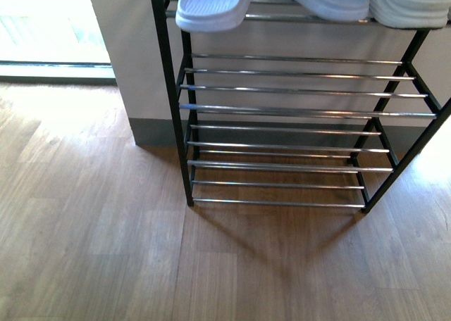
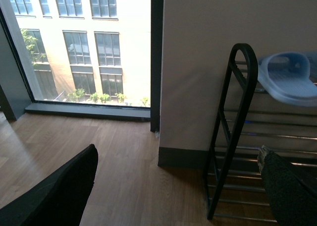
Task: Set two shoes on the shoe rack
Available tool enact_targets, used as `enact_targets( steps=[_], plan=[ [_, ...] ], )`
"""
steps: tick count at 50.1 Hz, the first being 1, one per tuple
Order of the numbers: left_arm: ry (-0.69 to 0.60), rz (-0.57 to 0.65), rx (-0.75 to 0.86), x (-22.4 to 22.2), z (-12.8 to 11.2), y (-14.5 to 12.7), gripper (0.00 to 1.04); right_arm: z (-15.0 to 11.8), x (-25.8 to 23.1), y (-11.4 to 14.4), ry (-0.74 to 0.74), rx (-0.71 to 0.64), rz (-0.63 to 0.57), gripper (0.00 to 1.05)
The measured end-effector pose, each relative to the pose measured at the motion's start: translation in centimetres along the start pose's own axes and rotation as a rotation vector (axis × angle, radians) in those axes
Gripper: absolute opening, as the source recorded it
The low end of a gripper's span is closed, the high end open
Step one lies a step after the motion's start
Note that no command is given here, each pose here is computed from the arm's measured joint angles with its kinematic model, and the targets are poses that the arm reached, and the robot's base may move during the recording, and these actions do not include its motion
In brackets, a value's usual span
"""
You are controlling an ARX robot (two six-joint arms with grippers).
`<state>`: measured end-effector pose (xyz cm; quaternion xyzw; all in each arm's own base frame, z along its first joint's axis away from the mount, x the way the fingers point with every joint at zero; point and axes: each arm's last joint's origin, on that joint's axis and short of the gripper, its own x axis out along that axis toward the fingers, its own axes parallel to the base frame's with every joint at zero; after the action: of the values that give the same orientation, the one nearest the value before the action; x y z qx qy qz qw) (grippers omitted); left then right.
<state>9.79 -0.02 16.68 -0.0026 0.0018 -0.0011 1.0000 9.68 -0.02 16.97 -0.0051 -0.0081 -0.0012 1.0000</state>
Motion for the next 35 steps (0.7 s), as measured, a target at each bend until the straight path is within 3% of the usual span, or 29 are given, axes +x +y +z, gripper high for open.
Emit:
enact_targets(
  steps=[35],
  plan=[
    [-0.001,0.000,0.000,0.00,0.01,0.00,0.95,-0.01,0.00,0.00,0.001,0.001,0.000,0.95]
  ],
)
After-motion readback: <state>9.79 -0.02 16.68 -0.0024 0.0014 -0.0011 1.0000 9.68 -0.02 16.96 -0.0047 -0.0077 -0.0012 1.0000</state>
